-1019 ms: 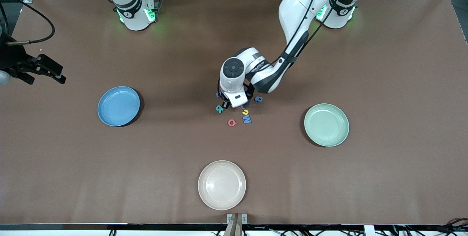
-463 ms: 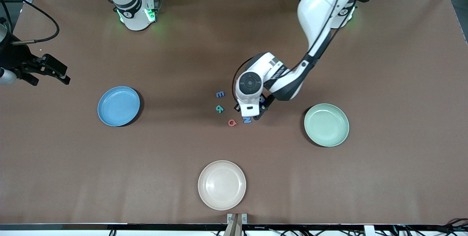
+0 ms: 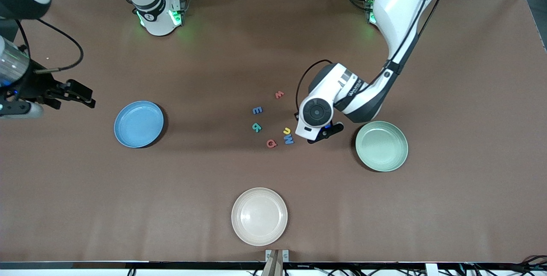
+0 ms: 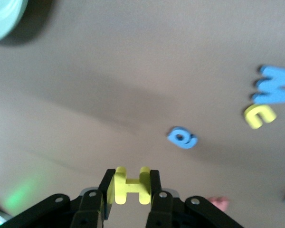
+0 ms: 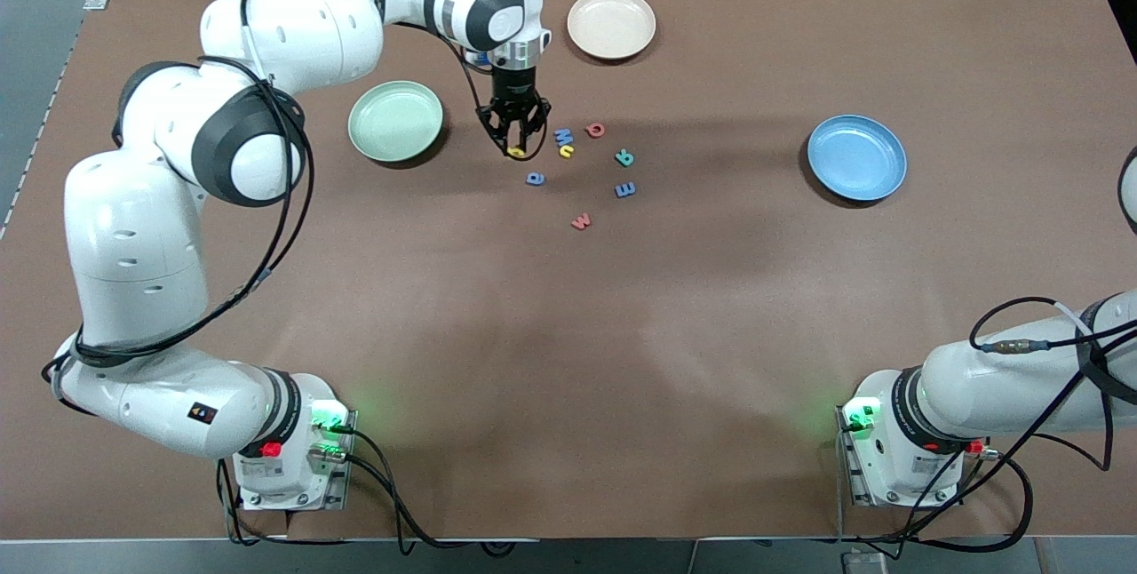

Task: Sort upper and lower case letters into plates
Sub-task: 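Carry the H to the green plate while the right gripper reaches out, then release the H on the green plate while the right gripper nears letters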

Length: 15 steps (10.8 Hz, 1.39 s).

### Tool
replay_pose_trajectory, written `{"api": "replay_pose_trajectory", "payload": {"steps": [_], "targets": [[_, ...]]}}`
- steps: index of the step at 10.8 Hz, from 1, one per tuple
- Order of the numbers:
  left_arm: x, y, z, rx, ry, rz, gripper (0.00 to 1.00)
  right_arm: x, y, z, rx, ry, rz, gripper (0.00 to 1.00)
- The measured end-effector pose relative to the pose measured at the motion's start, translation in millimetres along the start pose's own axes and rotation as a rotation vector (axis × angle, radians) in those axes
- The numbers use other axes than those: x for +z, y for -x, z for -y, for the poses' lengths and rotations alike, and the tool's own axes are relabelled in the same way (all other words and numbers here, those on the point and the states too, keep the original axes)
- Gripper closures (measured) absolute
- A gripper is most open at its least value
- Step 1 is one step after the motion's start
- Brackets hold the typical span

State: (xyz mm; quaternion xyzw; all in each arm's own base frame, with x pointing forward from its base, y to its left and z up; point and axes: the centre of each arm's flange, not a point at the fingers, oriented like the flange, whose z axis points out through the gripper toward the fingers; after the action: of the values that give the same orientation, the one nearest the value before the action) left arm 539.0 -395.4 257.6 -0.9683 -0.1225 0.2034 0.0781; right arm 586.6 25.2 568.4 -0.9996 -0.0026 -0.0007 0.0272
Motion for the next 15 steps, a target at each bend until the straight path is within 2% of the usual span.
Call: {"api": "replay_pose_trajectory", "payload": {"steps": [2,4,6,8,10,11,13,15], "targets": [[2,-20,43,0.212,-0.030,0.012,0.67,13,0,29,-0.030,-0.005,0.037,0.00],[1,-44,92,0.408,-0.070,-0.009,0.67,16,7,84,0.011,-0.010,0.045,0.00],[3,-60,118,0.563,-0.118,-0.064,0.67,24,19,138,0.058,-0.012,0.064,0.00],[16,-71,126,0.715,-0.185,-0.162,0.67,41,29,184,0.079,-0.013,0.090,0.00],[42,-84,137,0.843,-0.166,-0.259,0.67,78,44,226,0.038,-0.019,0.109,0.00],[50,-89,146,0.911,-0.180,-0.287,0.67,106,57,247,0.002,-0.023,0.115,0.00],[49,-103,170,1.007,-0.210,-0.297,0.67,166,86,281,-0.058,-0.040,0.109,0.00],[41,-116,196,1.032,-0.211,-0.297,0.67,215,108,303,-0.091,-0.072,0.097,0.00]]}}
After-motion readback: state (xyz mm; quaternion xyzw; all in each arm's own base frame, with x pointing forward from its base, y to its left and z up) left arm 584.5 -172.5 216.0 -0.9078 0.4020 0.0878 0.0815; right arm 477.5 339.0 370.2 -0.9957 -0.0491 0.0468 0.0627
